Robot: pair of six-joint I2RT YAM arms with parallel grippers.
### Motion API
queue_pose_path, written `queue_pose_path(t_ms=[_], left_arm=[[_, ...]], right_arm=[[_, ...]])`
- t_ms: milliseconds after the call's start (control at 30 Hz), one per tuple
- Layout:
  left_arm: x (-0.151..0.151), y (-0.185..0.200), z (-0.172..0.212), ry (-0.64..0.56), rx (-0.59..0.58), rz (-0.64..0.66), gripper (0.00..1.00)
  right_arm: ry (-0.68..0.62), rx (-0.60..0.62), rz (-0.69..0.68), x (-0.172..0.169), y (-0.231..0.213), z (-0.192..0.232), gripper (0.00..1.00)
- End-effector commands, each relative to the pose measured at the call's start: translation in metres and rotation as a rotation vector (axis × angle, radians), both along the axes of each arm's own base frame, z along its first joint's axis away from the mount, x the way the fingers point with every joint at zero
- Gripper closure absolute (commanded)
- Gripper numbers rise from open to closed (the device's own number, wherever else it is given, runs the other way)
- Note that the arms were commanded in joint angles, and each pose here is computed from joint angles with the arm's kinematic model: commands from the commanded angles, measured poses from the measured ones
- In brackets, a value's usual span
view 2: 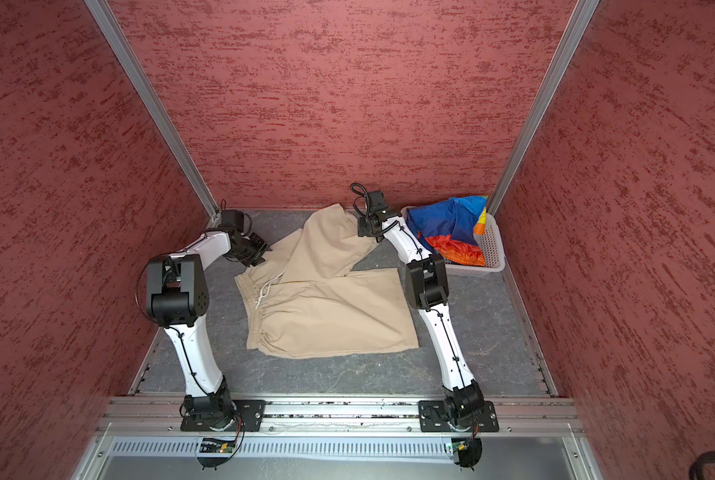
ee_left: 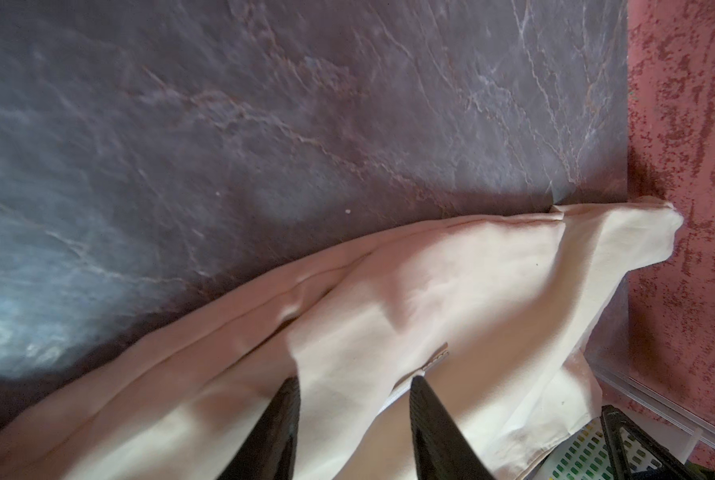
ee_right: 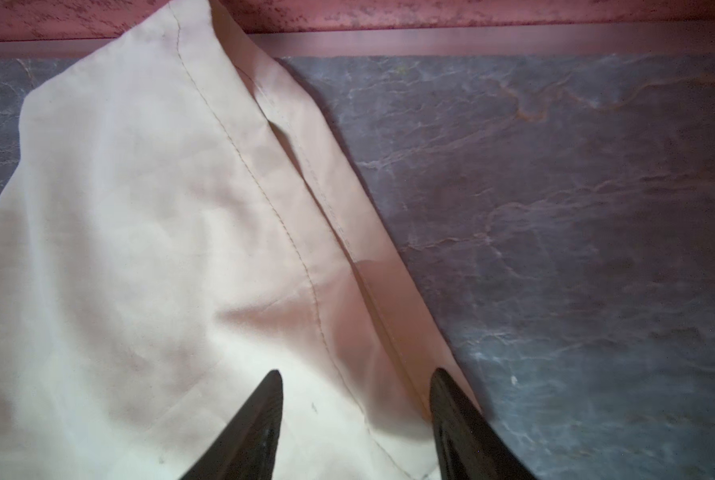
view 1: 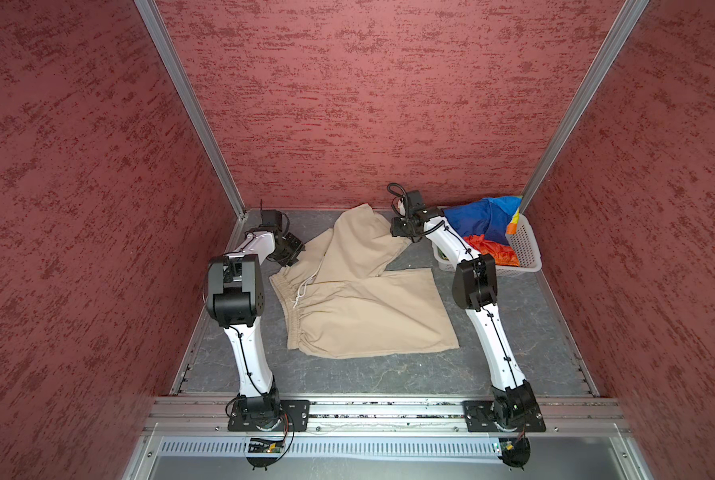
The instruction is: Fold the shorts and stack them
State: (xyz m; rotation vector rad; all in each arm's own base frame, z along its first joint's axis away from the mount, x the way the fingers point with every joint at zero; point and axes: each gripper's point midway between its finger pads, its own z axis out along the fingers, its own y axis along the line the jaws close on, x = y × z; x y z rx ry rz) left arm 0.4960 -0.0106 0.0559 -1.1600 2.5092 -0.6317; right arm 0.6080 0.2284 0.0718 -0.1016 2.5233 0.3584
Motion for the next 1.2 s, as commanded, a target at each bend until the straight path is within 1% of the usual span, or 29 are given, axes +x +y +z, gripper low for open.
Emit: queue_pose_path(t_ms=[0,67,100,133,167,200,233,267,300,333,367,433,467,533,633,767,967,1067,1167], left_arm=[[0.006,0.004,-0.008,-0.007,0.028,0.004,0.55],[0.007,0.004,-0.010,-0.008,0.030,0.004,0.55],[0.007,0.005,-0.012,-0.004,0.030,0.007,0.55],[0.007,0.005,-0.014,-0.001,0.030,0.007,0.55],[0.007,0.005,-0.015,0.001,0.030,0.006,0.55],[0.007,0.005,-0.016,0.003,0.029,0.006,0.56],[0.007,0.005,-0.018,0.006,0.029,0.007,0.56],[0.007,0.005,-0.018,0.005,0.029,0.008,0.56],[0.007,0.005,-0.017,0.005,0.029,0.007,0.56],[0.007,0.005,-0.017,0.003,0.030,0.006,0.56],[0.007,0.005,-0.017,0.003,0.030,0.004,0.56],[0.007,0.006,-0.018,0.005,0.031,0.004,0.56],[0.007,0.007,-0.018,0.006,0.033,0.006,0.56],[0.006,0.009,-0.020,0.011,0.038,0.004,0.56],[0.002,0.016,-0.025,0.028,0.052,0.009,0.58],[-0.003,0.025,-0.033,0.051,0.063,0.017,0.60],[-0.013,0.036,-0.047,0.086,0.075,0.025,0.61],[-0.015,0.039,-0.050,0.092,0.074,0.027,0.61],[-0.010,0.035,-0.044,0.074,0.054,0.019,0.61]], right_arm=[[0.037,0.003,0.012,-0.004,0.003,-0.023,0.46],[0.038,0.008,0.012,-0.004,0.003,-0.023,0.48],[0.041,0.010,0.011,-0.004,0.004,-0.025,0.52],[0.043,0.009,0.011,-0.005,0.004,-0.027,0.58],[0.047,0.009,0.010,-0.005,0.003,-0.028,0.62],[0.051,0.003,0.007,-0.006,0.001,-0.031,0.63],[0.055,-0.008,0.003,-0.007,0.000,-0.034,0.61],[0.057,-0.018,-0.003,-0.007,-0.003,-0.035,0.57],[0.058,-0.030,-0.006,-0.008,-0.004,-0.037,0.50],[0.059,-0.039,-0.008,-0.008,-0.006,-0.038,0.48],[0.060,-0.045,-0.011,-0.008,-0.008,-0.039,0.49],[0.064,-0.061,-0.028,-0.009,-0.012,-0.042,0.72],[0.063,-0.064,-0.034,-0.009,-0.014,-0.041,0.81],[0.057,-0.072,-0.053,-0.010,-0.017,-0.037,0.91],[0.043,-0.084,-0.080,-0.017,-0.024,-0.028,1.00],[0.018,-0.098,-0.128,-0.037,-0.040,-0.015,1.00],[0.007,-0.062,-0.198,-0.078,-0.057,-0.010,1.00],[0.023,-0.063,-0.217,-0.094,-0.065,-0.021,0.95],[0.033,-0.066,-0.217,-0.098,-0.066,-0.023,0.90]])
